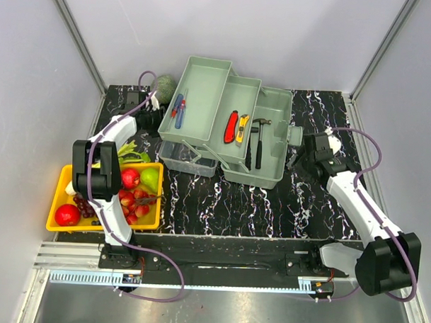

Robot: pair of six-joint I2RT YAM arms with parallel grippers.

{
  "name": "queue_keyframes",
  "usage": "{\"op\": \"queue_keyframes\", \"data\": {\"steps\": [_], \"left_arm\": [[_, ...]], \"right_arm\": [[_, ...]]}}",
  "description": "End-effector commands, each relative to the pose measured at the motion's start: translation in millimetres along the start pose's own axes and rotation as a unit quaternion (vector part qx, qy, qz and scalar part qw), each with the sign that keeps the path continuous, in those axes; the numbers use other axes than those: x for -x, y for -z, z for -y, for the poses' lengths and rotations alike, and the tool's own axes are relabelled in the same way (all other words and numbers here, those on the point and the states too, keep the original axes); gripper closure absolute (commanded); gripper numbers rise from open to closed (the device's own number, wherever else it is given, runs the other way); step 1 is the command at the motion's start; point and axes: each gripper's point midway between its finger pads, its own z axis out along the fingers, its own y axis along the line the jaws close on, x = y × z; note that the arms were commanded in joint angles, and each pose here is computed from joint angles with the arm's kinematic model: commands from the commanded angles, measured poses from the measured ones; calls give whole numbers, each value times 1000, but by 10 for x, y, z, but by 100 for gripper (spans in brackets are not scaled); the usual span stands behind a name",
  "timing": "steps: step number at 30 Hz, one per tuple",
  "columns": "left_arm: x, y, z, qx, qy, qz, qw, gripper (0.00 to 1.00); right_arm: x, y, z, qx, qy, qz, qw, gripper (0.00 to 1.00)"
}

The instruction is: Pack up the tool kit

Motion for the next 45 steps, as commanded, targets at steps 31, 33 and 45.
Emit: {"op": "queue_keyframes", "data": {"steps": [31, 33, 45], "left_arm": [[636, 698, 742, 36, -98, 110, 988, 100], [696, 810, 811, 37, -105, 126, 986, 100], [873, 1240, 1285, 27, -154, 171, 973, 100]], "right_arm": [[-493, -635, 91, 23, -140, -106, 984, 41], [-457, -658, 72, 23, -138, -102, 985, 41], [-299, -740, -31, 35, -120, -82, 989, 42]]}}
